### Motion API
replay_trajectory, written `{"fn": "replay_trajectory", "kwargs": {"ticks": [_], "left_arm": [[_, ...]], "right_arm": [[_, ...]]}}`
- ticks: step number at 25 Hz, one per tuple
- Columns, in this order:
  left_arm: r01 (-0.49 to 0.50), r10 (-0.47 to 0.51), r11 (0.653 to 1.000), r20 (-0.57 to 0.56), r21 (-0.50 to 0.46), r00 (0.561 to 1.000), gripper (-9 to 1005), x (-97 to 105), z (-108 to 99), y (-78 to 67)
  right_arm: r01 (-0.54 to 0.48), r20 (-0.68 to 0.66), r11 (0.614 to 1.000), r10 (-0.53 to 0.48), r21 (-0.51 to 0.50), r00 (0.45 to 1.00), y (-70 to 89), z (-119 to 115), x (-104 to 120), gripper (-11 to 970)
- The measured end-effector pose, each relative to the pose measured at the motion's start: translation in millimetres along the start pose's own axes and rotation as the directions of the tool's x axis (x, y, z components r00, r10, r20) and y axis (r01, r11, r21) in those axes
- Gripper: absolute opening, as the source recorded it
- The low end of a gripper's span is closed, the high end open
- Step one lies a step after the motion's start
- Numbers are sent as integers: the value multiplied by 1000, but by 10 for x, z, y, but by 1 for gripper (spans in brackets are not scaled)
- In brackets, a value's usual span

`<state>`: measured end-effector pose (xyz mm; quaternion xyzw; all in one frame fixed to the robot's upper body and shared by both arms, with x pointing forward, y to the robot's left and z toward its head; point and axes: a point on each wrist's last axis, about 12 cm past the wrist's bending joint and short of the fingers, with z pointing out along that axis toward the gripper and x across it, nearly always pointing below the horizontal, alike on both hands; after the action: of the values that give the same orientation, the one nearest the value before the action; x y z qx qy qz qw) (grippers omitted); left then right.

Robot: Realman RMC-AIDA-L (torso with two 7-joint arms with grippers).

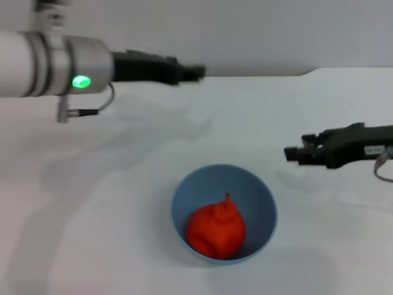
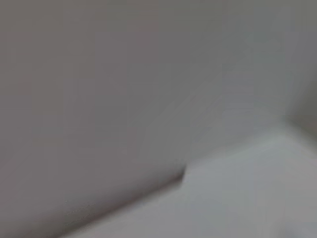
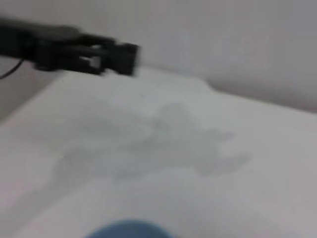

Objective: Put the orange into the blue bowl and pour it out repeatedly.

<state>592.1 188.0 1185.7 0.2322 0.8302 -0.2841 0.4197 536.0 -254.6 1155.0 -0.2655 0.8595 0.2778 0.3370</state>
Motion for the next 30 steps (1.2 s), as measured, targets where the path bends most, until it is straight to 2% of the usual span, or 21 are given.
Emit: {"fn": "replay_trajectory", "kwargs": {"ticks": [2,4,6,7,9,12,14,16,17,18,20,23,26,30], "left_arm": [[69,-71,997,89,27,993,592,55,-148,123],[148,-159,987,198,69,967,592,142,-333,272],[211,-231,972,284,102,930,593,283,-505,432],[236,-260,965,320,113,911,593,373,-583,511],[285,-314,950,390,131,866,593,554,-731,662],[339,-368,929,483,151,794,593,818,-929,834],[346,-362,928,551,138,752,593,988,-1046,910],[313,-288,947,628,74,723,593,1145,-1157,960],[295,-241,955,659,30,713,593,1215,-1200,977],[282,-186,959,693,-26,696,593,1316,-1246,997],[255,-79,958,733,-132,676,593,1480,-1298,1013],[156,131,936,724,-314,677,592,1683,-1316,982],[33,329,878,652,-478,683,592,1869,-1293,915],[-85,494,787,541,-612,681,593,2058,-1271,842]], "right_arm": [[-49,72,998,51,-27,996,-85,-53,25,509],[-131,184,988,144,-81,972,-207,-124,86,509],[-229,336,957,278,-180,900,-347,-221,178,509],[-274,419,932,353,-237,837,-427,-283,252,509],[-315,575,884,465,-347,673,-558,-395,453,509],[-330,733,848,525,-414,432,-658,-518,778,509],[-340,796,852,504,-397,335,-683,-577,951,509],[-373,837,854,474,-363,273,-698,-602,1118,509],[-402,869,861,430,-312,246,-706,-607,1248,509],[-402,869,861,430,-312,246,-706,-607,1248,509],[-426,901,874,360,-235,243,-702,-601,1377,509],[-450,939,891,206,-64,276,-675,-570,1560,509],[-481,946,867,39,129,323,-630,-512,1749,509],[-500,915,800,-142,330,377,-491,-429,1942,509]]}}
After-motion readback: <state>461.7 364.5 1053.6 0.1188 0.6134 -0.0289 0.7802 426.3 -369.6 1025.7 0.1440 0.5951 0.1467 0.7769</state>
